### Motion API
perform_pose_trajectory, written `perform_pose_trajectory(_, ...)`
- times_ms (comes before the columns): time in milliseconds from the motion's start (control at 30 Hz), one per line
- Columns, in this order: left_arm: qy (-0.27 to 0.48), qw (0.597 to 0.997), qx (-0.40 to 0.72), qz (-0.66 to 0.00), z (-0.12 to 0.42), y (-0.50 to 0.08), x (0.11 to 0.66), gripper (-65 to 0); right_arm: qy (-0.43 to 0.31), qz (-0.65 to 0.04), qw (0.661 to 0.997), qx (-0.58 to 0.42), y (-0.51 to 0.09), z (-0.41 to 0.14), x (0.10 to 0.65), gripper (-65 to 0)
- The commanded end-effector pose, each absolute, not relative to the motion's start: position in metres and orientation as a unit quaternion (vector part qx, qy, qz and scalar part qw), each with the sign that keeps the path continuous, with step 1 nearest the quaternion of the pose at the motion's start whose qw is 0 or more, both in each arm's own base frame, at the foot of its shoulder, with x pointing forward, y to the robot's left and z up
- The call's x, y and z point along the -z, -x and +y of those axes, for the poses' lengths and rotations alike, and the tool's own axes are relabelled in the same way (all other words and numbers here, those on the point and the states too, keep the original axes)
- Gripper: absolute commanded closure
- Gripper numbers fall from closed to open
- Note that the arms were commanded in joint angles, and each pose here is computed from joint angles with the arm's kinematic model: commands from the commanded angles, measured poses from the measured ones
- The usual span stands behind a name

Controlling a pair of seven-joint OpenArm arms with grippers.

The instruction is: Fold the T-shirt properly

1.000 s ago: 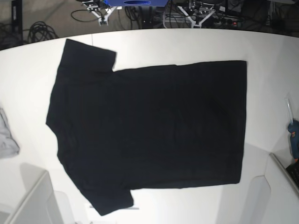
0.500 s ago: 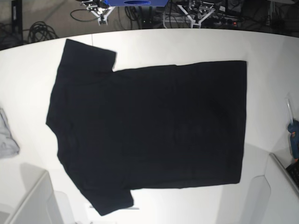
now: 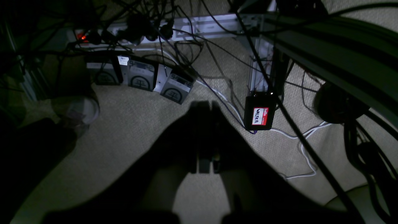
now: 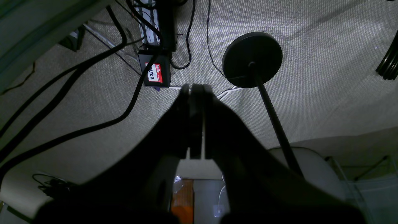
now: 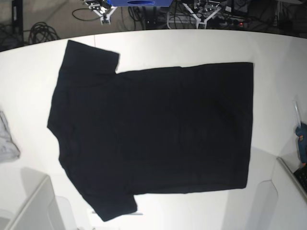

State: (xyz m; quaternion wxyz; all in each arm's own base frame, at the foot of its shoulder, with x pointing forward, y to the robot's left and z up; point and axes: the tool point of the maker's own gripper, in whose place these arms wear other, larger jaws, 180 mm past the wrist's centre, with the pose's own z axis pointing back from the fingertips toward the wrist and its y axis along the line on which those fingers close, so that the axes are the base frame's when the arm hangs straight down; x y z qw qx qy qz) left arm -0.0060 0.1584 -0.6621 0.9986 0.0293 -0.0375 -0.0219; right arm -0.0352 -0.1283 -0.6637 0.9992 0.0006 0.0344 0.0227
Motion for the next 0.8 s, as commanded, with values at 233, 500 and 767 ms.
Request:
perform_pose_trajectory(233,-0.033,0.999,0.032,-0.021,0.164,0.034,0.66,0.0,0.017,0.007,1.0,-0.024,0.03,-0.147,0.66,0.0)
perform_pose_trajectory(500,-0.05,0.994,0.045,-0.082,0.189,0.037,0.639,0.0,0.022,-0.032,0.999,-0.028,0.042,-0.154,0.645,0.0)
perform_pose_trajectory(767,-0.062,0.987,0.073,-0.127,0.21,0.047,0.603,0.0,0.043,-0.064,0.997,0.011,0.063,-0.17,0.619,0.0)
